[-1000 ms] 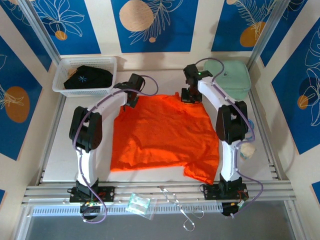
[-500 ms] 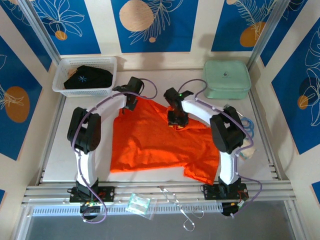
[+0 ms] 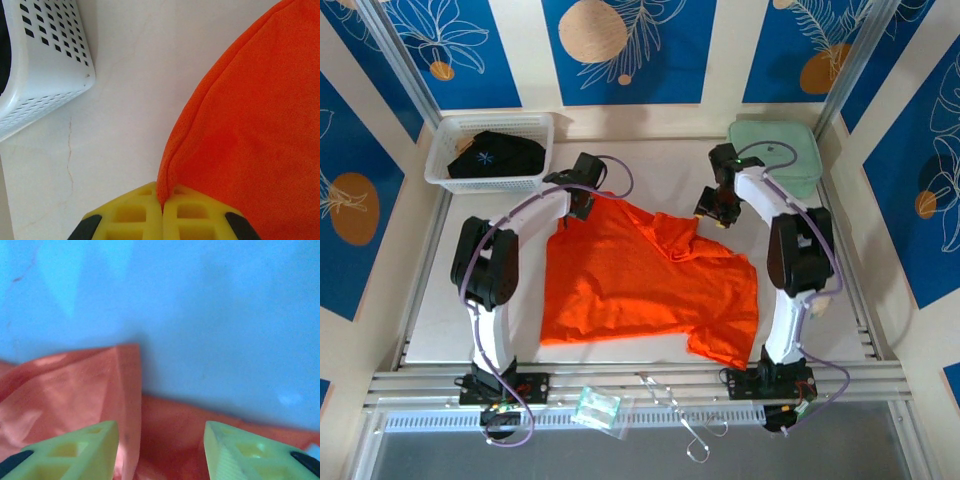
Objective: Fold and stack the t-shirts
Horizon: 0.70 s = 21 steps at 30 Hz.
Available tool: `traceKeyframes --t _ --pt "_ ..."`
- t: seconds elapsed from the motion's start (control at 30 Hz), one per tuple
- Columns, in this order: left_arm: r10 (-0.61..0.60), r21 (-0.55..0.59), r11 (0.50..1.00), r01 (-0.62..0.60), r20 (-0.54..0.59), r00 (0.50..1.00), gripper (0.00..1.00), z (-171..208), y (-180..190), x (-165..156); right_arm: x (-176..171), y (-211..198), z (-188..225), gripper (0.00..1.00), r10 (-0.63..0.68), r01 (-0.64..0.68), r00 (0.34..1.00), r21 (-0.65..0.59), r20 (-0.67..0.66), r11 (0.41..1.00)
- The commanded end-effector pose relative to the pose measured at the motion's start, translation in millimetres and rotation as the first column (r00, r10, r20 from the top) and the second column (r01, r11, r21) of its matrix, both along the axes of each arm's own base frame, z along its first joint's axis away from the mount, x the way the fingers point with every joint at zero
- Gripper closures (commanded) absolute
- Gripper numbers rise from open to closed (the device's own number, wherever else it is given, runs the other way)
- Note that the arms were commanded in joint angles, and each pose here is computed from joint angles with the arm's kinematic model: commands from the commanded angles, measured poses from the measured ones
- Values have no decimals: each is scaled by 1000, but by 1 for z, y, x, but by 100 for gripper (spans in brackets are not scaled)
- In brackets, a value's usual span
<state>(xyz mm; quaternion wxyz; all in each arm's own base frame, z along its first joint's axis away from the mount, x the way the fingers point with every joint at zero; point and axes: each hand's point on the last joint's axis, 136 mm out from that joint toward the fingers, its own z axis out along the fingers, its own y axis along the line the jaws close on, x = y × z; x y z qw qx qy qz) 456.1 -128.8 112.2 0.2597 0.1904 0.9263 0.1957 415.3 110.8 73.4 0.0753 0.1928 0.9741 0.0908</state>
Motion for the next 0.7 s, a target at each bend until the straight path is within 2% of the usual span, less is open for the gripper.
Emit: traceKeyframes --t 0.0,0.17,0.53,0.67 --pt "11 -14 1000 -11 14 1000 100 7 1 -4 14 19 -1 47 61 -60 998 67 1 996" --pt "10 -15 1000 -10 12 1000 100 5 0 -4 22 23 -20 47 54 -51 998 76 -39 996" --pt "3 -3 1000 -3 -1 1000 100 0 1 -5 20 34 -42 60 56 -48 995 92 -86 995" --pt "2 -5 1000 -2 -4 1000 100 -1 1 -6 25 36 -41 70 60 -53 995 86 -82 995"
